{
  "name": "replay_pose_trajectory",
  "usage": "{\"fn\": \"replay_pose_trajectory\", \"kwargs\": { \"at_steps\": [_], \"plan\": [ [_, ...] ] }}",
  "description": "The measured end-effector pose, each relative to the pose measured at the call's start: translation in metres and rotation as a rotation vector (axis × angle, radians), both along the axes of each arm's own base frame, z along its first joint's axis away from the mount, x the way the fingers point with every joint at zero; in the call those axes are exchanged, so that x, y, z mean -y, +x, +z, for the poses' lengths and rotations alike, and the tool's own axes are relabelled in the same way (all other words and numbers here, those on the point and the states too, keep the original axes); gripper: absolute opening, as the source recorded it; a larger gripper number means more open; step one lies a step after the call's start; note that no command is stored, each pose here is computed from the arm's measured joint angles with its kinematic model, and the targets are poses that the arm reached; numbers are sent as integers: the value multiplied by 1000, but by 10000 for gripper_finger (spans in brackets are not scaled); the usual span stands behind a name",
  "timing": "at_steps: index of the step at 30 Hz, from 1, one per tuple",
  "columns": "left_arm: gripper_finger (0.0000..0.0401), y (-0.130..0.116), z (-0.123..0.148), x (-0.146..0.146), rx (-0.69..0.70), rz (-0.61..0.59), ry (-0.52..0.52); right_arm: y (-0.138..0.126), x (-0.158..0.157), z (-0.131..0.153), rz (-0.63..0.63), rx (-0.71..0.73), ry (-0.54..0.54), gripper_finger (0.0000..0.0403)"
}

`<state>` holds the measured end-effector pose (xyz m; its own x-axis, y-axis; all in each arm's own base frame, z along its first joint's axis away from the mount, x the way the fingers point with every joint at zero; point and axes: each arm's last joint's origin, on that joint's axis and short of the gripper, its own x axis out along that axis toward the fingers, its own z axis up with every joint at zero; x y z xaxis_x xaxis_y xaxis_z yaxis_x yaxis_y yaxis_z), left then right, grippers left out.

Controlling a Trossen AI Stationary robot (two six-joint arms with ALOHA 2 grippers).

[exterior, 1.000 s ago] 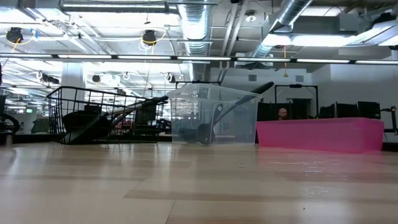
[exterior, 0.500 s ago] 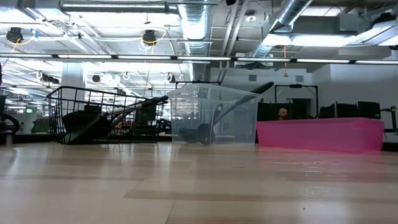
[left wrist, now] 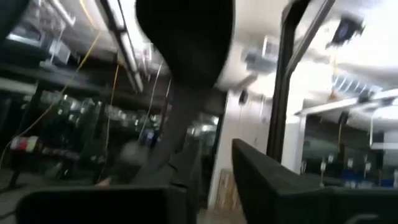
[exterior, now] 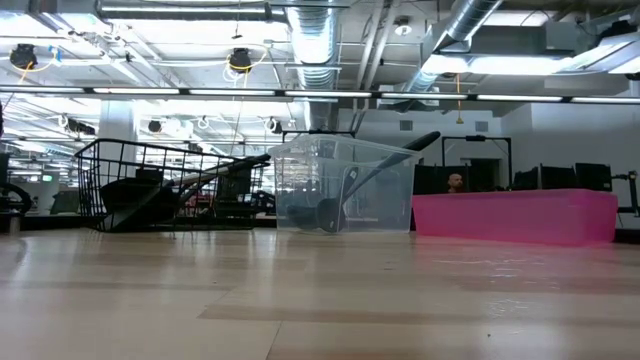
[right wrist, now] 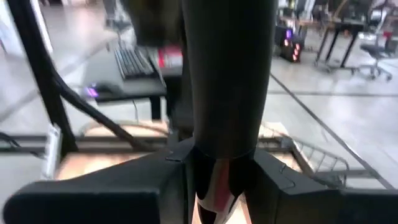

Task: Pick & Place Kitchen Items
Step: Put the ladle into the transparent bin

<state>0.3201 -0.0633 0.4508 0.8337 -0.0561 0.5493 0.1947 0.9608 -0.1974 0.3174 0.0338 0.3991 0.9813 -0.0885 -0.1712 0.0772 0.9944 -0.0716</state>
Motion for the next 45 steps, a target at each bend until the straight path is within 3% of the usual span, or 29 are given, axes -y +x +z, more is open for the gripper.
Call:
{"fn": "replay_pose_trajectory", "kwargs": {
  "at_steps": [5, 10, 18, 21, 24, 26, 28, 34, 37, 45],
  "plan": [
    [127, 3, -5, 1, -63, 0, 14, -37, -6, 34, 53, 63, 15, 87],
    [163, 1, -4, 2, -77, -57, -40, -97, -18, 67, 326, 139, 99, 87],
    [163, -3, -2, 7, -69, -207, 3, -155, -52, 84, 851, 162, 208, 87],
    [157, -4, -2, 8, -72, -234, 16, -163, -65, 84, 961, 153, 217, 87],
    [153, -4, -2, 9, -73, -236, 17, -166, -74, 83, 983, 155, 221, 87],
    [150, -4, -2, 8, -73, -236, 17, -164, -74, 83, 885, 157, 217, 87],
    [148, -3, -2, 8, -76, -245, 2, -160, -70, 77, 702, 109, 216, 87],
    [143, -4, -3, 9, -103, -333, -84, -155, -36, 45, -12, -132, 166, 87],
    [140, -4, -3, 10, -110, -368, -99, -152, -17, 27, -294, -257, 121, 87],
    [126, -4, -3, 10, -117, -385, -128, -131, 34, -19, -692, -723, -68, 87]
  ]
}}
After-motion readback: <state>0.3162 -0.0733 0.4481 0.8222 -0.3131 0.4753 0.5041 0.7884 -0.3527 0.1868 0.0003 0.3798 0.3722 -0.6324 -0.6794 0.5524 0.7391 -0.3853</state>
